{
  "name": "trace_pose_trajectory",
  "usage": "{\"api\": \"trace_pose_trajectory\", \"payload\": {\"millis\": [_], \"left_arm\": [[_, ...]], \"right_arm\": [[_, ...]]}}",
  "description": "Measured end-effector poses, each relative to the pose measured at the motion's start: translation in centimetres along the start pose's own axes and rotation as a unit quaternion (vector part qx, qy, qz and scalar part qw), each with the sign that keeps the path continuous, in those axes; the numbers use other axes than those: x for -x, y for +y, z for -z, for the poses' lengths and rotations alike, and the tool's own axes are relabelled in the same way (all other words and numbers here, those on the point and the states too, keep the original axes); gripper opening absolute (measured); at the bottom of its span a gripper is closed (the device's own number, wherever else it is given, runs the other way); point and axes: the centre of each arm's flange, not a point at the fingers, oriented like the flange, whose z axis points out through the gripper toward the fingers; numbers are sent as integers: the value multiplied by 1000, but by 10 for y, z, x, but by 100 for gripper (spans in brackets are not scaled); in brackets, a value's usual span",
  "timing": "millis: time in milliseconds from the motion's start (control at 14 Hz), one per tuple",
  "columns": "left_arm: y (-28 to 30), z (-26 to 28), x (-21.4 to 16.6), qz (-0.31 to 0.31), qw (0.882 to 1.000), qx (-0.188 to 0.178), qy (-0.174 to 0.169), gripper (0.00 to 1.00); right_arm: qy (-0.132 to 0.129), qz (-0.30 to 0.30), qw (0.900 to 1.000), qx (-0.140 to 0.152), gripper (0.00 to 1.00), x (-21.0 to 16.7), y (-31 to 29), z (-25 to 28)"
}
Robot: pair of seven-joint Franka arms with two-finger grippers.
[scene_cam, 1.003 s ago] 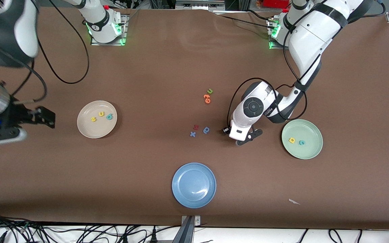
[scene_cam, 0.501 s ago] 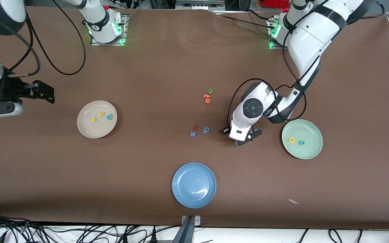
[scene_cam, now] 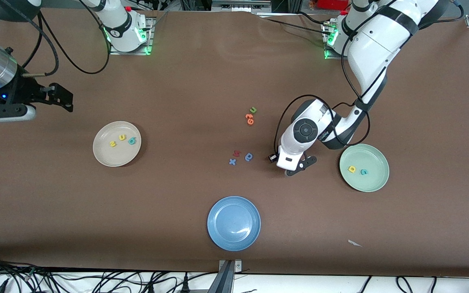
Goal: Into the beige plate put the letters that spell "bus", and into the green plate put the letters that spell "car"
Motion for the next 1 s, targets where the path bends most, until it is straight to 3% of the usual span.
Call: {"api": "trace_pose_trajectory", "payload": {"millis": [430,1003], "left_arm": [[0,0,-1,1,1000,0,0,19],[-1,0,-1,0,1000,-1,0,11]], "right_arm": [[4,-43,999,-2,100,17,48,-3],[7,-48,999,-5,100,13,49,-6]]}}
